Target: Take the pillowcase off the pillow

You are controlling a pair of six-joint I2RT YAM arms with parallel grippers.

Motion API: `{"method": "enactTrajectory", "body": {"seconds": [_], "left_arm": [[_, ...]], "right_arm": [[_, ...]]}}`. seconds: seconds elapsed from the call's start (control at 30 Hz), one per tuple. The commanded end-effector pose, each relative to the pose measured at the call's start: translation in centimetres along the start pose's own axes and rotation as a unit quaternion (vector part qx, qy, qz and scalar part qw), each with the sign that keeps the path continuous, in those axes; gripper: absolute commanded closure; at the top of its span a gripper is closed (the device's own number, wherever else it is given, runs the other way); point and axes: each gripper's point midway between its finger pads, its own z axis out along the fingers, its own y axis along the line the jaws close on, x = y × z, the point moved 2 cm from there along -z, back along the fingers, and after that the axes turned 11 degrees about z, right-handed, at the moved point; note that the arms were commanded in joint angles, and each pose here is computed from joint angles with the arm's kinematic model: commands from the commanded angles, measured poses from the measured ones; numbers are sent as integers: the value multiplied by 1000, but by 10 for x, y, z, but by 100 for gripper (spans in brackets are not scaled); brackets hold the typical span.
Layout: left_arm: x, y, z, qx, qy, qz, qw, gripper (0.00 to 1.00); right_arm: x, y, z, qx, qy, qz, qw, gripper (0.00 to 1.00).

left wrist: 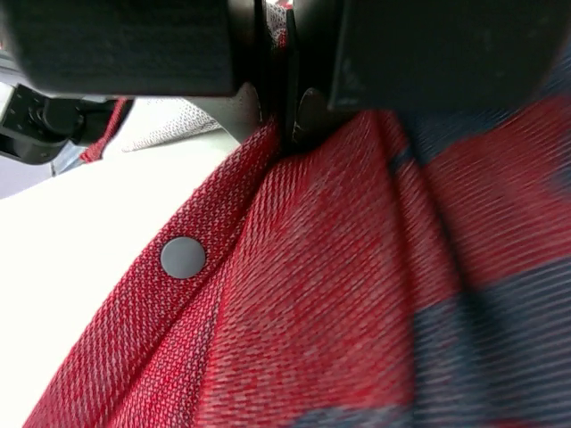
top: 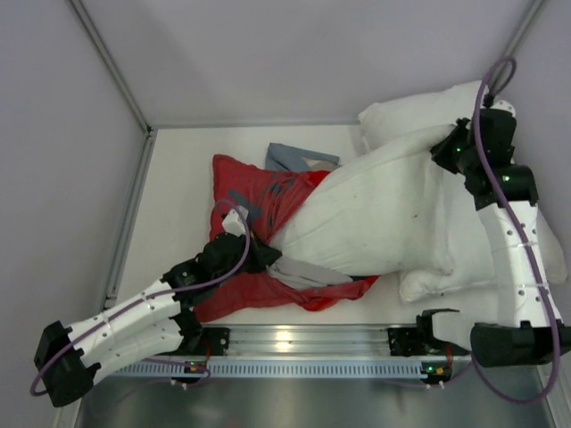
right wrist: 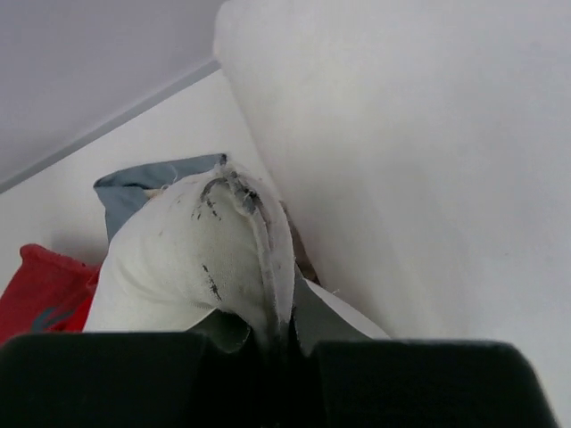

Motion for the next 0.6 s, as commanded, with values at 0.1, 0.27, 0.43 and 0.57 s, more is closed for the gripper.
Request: {"method": "enactTrajectory", "body": {"seconds": [0.1, 0.27, 0.43, 0.57], "left_arm": [[59, 67, -18, -134, 111, 29, 984, 100], [31, 33, -9, -84, 108, 69, 988, 65], [-9, 9, -7, -82, 86, 121, 986, 1], [-47, 0, -22, -101, 39, 144, 984, 1]], "right_arm": [[-133, -47, 1, 13, -186, 109, 976, 100], [-109, -2, 3, -145, -119, 74, 979, 45], [-31, 14, -4, -204, -28, 52, 977, 14], [20, 6, -22, -207, 5, 24, 978, 0]]}}
